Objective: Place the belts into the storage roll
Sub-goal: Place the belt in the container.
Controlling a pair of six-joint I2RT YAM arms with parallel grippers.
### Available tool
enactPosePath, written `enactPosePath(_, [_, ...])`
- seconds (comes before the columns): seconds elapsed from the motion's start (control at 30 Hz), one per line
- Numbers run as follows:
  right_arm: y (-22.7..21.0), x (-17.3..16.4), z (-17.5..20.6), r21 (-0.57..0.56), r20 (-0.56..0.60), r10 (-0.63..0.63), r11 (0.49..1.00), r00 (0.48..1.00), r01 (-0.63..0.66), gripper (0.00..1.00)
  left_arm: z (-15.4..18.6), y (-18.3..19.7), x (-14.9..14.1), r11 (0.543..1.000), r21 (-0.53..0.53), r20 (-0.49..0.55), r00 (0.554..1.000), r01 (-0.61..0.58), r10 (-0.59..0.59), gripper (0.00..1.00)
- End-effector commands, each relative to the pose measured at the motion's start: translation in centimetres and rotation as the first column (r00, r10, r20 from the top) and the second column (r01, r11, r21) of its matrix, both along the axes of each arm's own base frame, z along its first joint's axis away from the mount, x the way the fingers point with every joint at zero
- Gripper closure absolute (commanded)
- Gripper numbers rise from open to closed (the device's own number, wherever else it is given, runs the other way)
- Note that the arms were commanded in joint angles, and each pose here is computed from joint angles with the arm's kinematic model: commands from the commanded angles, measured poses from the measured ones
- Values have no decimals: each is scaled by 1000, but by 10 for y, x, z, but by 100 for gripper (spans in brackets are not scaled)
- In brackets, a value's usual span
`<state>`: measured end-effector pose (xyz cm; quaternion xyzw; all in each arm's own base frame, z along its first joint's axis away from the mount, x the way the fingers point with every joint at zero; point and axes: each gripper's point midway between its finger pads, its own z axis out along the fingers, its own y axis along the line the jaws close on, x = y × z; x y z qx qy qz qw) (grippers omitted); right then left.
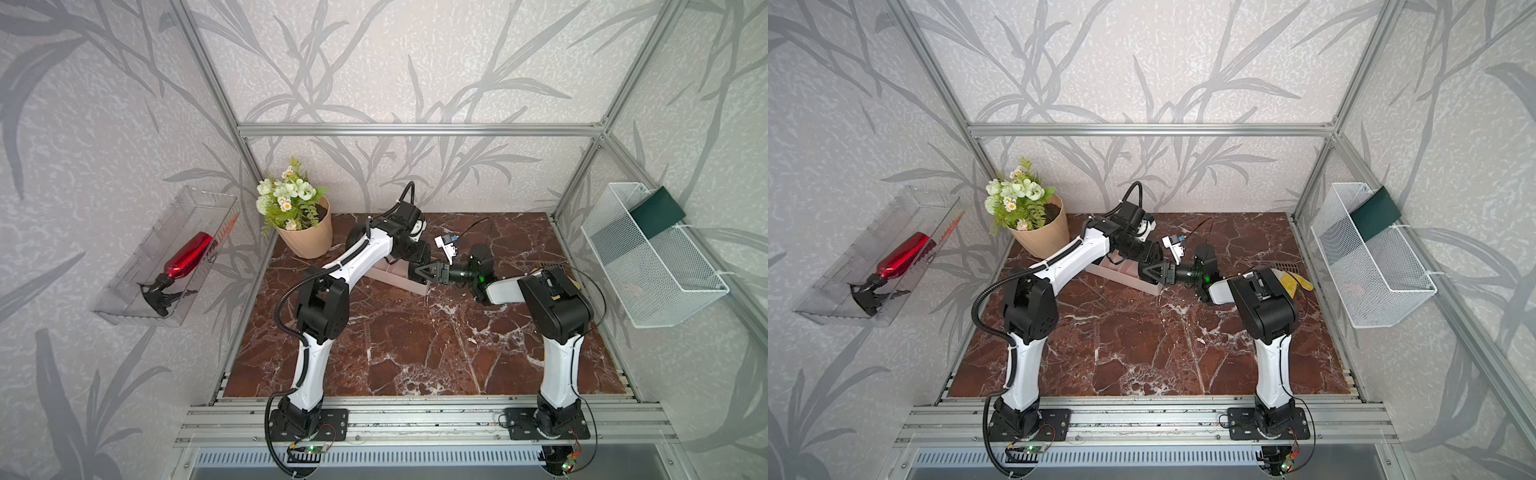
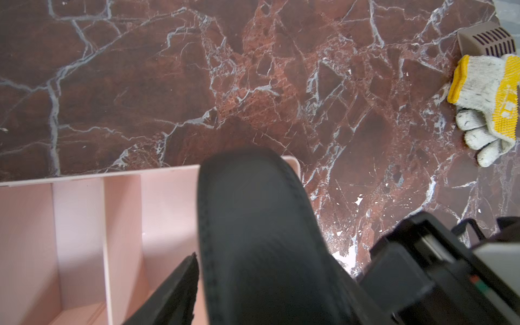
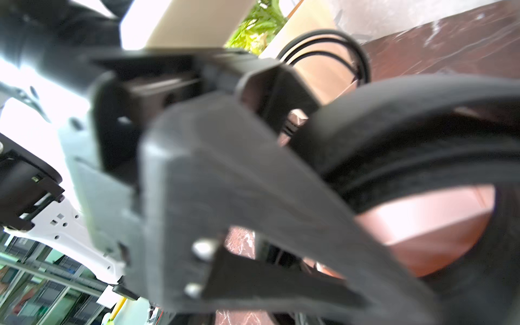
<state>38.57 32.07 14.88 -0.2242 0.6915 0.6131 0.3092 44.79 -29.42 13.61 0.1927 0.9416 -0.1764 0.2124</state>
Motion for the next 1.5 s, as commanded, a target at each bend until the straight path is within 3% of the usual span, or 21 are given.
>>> enactPosePath(0.0, [5, 5, 27, 33, 93, -2, 999, 996, -1, 57, 2, -8, -19, 998, -16, -37, 998, 57, -58, 29])
enactPosePath(0.13, [4, 5, 28, 23, 92, -6, 1000, 996, 4, 57, -1, -10, -18, 998, -40, -56, 997, 47, -49, 33])
enactPosePath(0.27, [0, 3, 27, 13, 92, -25, 1000, 995, 24, 57, -5, -14, -20, 997, -49, -81, 995, 58, -62, 68])
enactPosePath(0.37, [-6, 3, 27, 11, 92, -50, 999, 994, 49, 56, -10, -9, -20, 998, -11, -100, 993, 64, -65, 74])
enactPosePath(0.5, [-11, 3, 31, 14, 94, -66, 998, 993, 65, 54, -13, -5, -22, 998, 11, -102, 993, 65, -64, 73])
enactPosePath(0.8, [-63, 6, 54, 79, 62, -241, 969, 969, 236, 52, -8, -4, -22, 997, 16, -80, 994, 69, -68, 48])
enactPosePath(1.17, [-73, -8, 25, 3, -11, -271, 963, 963, 271, 53, -11, 0, -30, 996, 34, -75, 994, 78, -76, 44])
enactPosePath(1.47, [-76, -10, 25, 0, -18, -288, 958, 958, 288, 54, -14, 12, -38, 996, 65, -57, 997, 54, -50, 44])
